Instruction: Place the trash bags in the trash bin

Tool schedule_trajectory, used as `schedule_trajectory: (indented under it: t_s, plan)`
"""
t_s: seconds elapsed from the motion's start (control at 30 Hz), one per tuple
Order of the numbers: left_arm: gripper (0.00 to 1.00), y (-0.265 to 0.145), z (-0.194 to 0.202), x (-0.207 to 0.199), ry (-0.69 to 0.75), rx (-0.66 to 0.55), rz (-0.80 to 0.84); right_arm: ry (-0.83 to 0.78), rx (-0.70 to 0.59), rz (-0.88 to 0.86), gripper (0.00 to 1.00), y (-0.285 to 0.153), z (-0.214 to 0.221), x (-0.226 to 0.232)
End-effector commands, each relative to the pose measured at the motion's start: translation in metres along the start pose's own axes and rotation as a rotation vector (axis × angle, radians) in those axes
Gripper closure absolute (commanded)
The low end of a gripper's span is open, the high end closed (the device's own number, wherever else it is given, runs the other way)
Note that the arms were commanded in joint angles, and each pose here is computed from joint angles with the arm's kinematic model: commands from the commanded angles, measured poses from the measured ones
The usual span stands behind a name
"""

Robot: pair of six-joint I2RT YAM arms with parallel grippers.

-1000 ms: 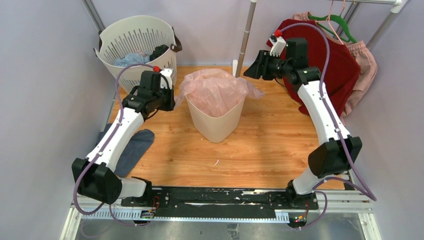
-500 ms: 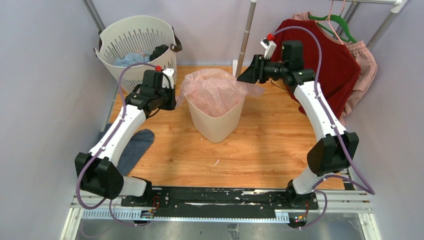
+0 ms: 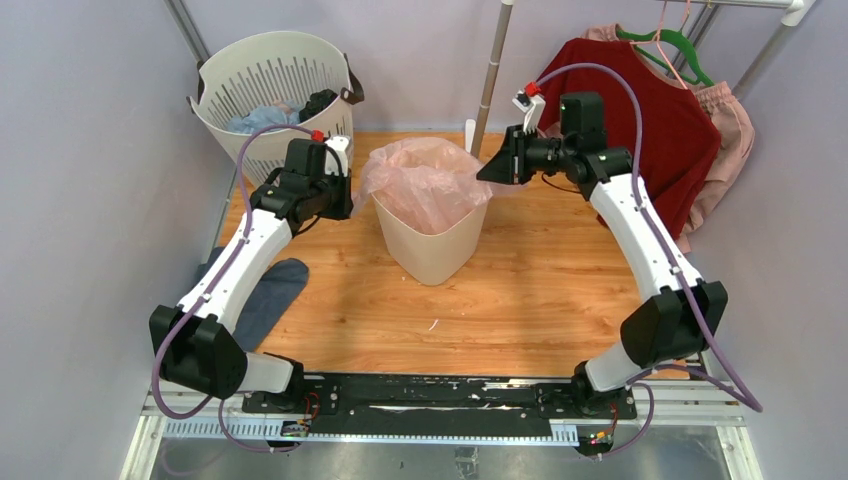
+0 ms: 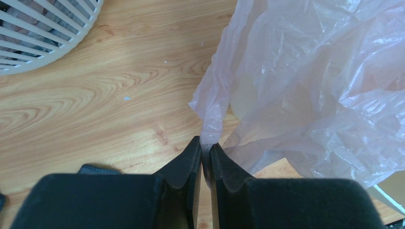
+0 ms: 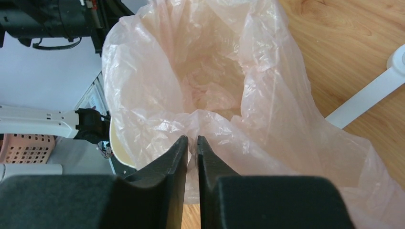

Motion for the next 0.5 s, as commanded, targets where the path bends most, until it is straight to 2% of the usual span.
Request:
schedule_trajectory:
  t_s: [0.0, 0.17, 0.47]
  plan:
    - [0.84, -0.01, -0.014, -0.001, 0.02, -0.062, 0.001, -0.069, -0.02, -0.006, 0.86, -0.017, 0.005, 0.024]
    - [0.84, -0.012, -0.014, -0.002, 0.02, -0.065, 0.002, -0.112, -0.036, -0.036, 0.94, -0.032, 0.013, 0.044]
    - [0.84, -0.022, -0.01, -0.003, 0.016, -0.076, -0.017, -0.134, -0.001, -0.019, 0.96, -0.043, 0.063, 0.058]
Point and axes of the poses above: each gripper's point midway between its finger pads, its own y axis out along the fingers, its own x axis along the line the jaws close on, z = x × y, the point moved 7 cm from there along -y, back along the fingers, and after that the axes turned 13 degrees about y, right-handed, at the moved point
